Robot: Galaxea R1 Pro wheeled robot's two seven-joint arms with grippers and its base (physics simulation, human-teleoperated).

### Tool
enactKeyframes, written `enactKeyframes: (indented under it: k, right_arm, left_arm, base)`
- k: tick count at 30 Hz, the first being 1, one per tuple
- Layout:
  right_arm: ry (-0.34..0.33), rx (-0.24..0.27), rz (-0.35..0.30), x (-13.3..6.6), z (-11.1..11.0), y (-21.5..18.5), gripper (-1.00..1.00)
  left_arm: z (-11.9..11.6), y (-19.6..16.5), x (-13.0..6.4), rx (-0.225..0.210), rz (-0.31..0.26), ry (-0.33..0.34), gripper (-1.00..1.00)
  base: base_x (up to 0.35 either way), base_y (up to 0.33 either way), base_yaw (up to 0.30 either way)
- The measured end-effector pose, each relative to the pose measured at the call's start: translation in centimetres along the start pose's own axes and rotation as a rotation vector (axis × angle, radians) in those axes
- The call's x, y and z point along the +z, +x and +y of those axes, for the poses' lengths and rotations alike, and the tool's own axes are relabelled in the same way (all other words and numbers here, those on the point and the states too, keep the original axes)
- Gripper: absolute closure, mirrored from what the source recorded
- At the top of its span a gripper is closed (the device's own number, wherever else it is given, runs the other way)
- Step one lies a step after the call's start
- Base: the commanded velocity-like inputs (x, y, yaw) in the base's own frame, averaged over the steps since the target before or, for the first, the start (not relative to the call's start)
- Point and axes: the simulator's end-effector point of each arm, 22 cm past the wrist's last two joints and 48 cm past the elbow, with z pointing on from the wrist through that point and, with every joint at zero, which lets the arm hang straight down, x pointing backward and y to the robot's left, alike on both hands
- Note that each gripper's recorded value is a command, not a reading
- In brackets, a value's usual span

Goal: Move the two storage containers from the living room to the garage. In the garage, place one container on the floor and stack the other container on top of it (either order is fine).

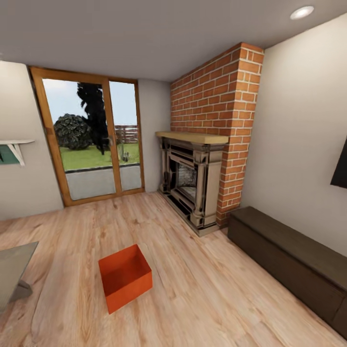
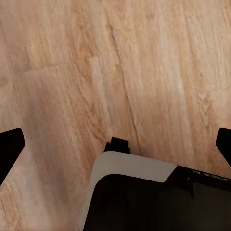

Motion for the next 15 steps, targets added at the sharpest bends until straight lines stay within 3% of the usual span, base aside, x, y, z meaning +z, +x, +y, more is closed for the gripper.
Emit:
enactKeyframes:
  k: [10,15]
  right_arm:
    - [0.000,0.000,-0.001,0.00,0.00,-0.01,-1.00]
    - [0.000,0.000,-0.004,0.00,-0.03,-0.08,-1.00]
  left_arm:
    - [0.00,0.00,0.00,0.000,0.000,0.000,-1.00]
    - [-0.01,0.00,0.00,0.000,0.000,0.000,-1.00]
  base:
    - [0.312,-0.106,0.270]
    - [0.291,-0.149,0.151]
